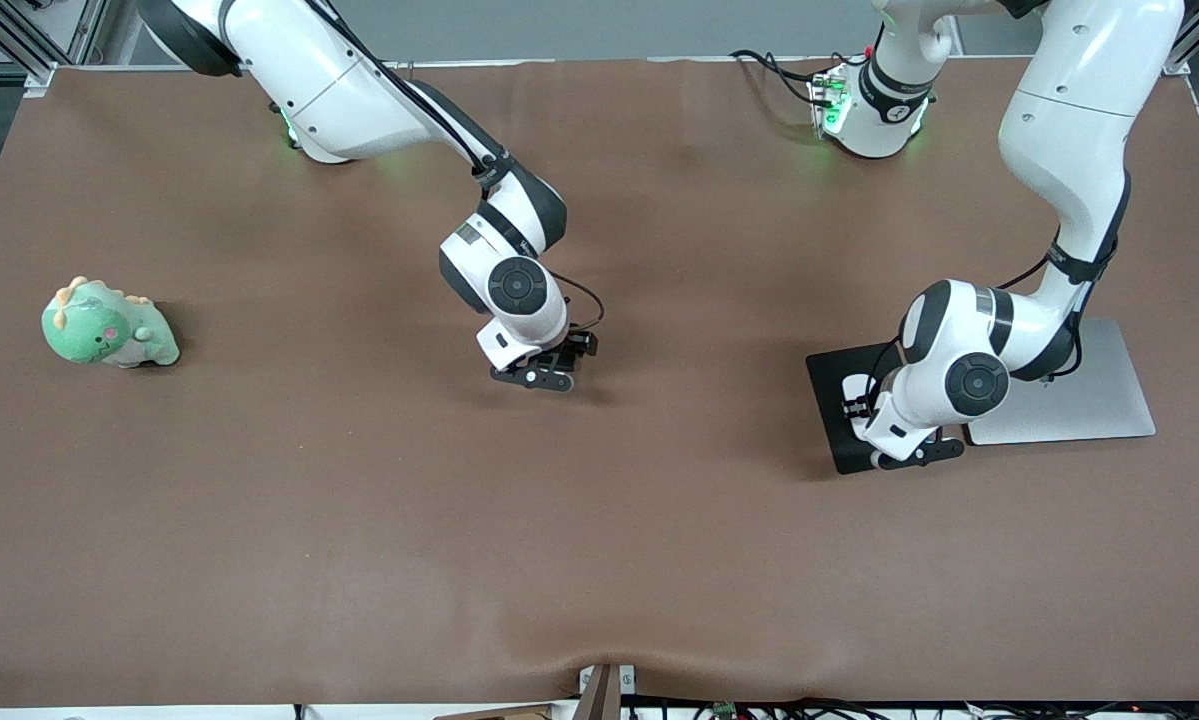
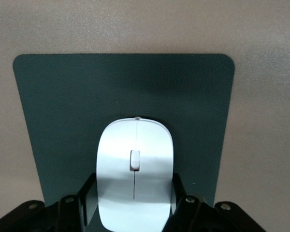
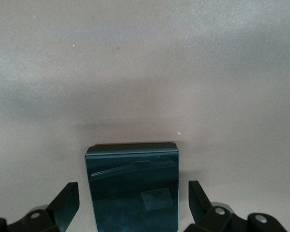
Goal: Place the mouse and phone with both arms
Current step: 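Lower the mouse onto the pad while the right gripper grasps the phone, then open the left gripper and lift away while the right gripper lifts the phone, then carry the black phone with the right gripper toward the green plush toy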
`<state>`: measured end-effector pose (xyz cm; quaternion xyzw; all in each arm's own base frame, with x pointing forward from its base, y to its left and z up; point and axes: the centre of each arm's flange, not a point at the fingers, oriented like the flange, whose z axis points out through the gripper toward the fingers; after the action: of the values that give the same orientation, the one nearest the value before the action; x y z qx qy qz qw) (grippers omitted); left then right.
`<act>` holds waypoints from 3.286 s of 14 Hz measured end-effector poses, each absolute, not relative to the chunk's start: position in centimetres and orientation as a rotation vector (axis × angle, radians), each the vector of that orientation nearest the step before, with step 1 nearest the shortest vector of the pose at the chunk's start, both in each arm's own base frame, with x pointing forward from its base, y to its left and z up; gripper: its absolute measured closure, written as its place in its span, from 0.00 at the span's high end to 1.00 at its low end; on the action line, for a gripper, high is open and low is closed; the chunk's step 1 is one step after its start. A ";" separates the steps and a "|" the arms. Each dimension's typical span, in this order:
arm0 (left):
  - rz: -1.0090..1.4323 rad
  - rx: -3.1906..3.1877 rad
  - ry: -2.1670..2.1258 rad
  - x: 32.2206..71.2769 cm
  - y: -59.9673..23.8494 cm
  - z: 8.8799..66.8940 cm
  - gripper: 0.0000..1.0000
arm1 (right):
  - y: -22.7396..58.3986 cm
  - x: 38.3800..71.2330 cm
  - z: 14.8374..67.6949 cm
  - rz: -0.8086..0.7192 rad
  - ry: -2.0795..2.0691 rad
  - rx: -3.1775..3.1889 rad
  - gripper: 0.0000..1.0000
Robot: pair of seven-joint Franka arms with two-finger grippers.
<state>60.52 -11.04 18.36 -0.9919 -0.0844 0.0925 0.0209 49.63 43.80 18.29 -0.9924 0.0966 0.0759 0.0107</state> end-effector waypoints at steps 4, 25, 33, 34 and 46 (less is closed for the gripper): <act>0.280 -3.078 -0.262 60.6 -11.1 18.4 0.88 | 43.9 49.4 17.6 0.241 0.319 -3.094 1.00; -0.031 -3.047 -0.084 61.6 -11.4 56.5 1.00 | 38.6 53.6 22.2 0.185 0.474 -3.107 0.80; 0.007 -3.116 -0.140 58.7 -9.8 60.8 1.00 | 31.1 57.4 27.2 0.234 0.517 -3.129 0.80; 0.014 -3.127 -0.147 58.4 -9.2 61.3 1.00 | 30.0 57.8 27.5 0.245 0.504 -3.133 0.80; 0.001 -3.132 -0.123 57.9 -7.3 62.4 1.00 | 13.6 60.1 28.6 0.352 0.221 -3.213 0.80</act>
<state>57.92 -7.33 62.45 -0.9992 -0.0391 0.0005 0.0037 60.12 13.61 28.63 -0.9906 0.0680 0.1084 -0.0489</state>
